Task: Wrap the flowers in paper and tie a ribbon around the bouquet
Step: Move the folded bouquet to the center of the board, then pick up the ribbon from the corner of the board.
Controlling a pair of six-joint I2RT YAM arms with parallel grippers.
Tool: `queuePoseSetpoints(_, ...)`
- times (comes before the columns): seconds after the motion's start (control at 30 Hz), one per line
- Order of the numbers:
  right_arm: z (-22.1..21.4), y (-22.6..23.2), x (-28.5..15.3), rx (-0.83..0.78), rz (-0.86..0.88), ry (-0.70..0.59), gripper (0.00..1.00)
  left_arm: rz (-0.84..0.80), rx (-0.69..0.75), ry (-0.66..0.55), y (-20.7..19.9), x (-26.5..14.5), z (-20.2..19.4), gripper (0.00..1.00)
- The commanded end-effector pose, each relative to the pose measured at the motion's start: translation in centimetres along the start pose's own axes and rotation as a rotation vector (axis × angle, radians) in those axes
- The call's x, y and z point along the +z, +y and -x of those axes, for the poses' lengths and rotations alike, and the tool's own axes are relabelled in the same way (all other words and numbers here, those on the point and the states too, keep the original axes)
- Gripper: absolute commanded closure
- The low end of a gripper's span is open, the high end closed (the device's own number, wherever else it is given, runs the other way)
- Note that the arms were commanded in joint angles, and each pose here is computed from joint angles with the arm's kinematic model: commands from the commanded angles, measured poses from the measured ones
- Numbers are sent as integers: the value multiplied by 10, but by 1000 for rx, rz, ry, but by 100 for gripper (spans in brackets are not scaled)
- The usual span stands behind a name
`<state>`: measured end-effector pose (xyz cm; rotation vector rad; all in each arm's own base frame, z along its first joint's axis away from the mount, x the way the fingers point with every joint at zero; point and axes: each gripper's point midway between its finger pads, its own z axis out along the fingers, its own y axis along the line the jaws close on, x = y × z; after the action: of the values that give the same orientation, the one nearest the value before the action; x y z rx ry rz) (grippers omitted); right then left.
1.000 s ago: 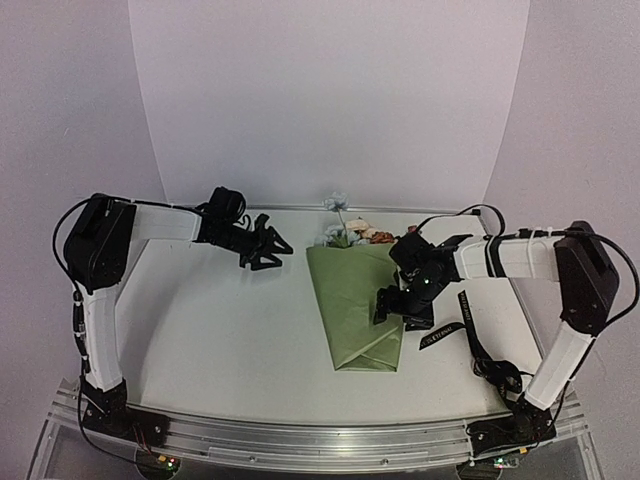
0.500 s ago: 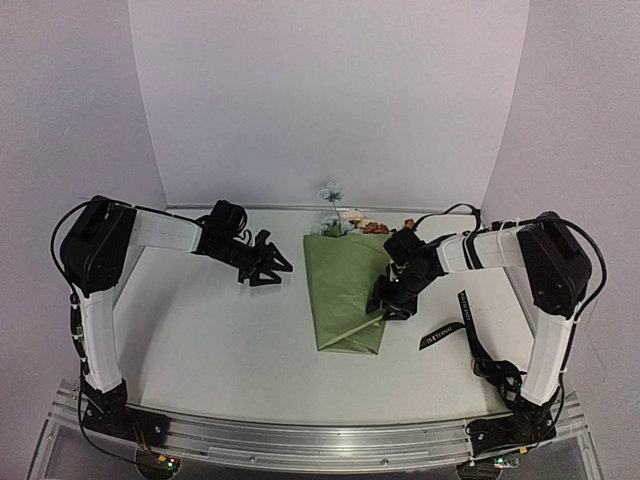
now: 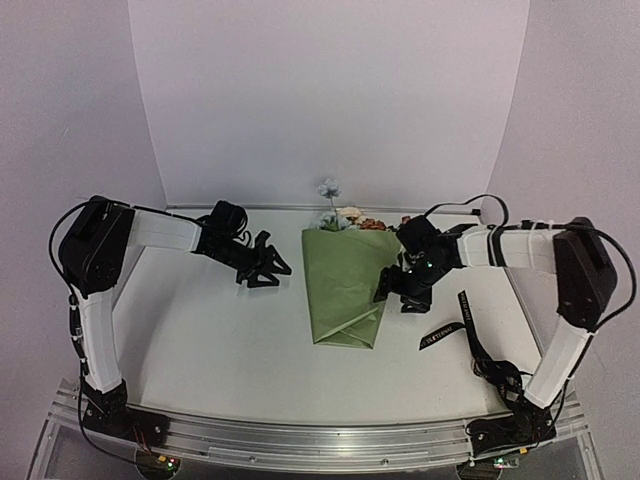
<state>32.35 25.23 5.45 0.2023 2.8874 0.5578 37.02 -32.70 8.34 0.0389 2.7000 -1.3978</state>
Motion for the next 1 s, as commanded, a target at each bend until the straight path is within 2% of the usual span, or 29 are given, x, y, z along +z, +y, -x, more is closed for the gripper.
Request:
queuePoseSetpoints(0.0,-10,-50,-57,35,-185,-123,22,3,147,-61,-42,-20,5,48)
queuePoseSetpoints(0.13,-21,-97,-70,117,-353,-191,26,29,198,-74,-53,-24,0,47)
queuePoseSetpoints(0.3,-27,-133,-69,290,-463,-217,33,67,324,-98,-75,-28,-13,45)
queuePoseSetpoints(0.43,-28,-160,-69,442,-521,-263,38,72,369,-110,-83,-35,-20,42)
queuePoseSetpoints(0.63,-17,-179,-74,582,-574,-361,37,64,389,-113,-85,-40,-26,41)
queuePoseSetpoints(0.8,-14,-187,-66,703,-573,-366,37,50,406,-125,-90,-43,-28,40)
queuePoseSetpoints(0.97,-13,-189,-57,754,-583,-364,37,40,426,-123,-94,-42,-29,40)
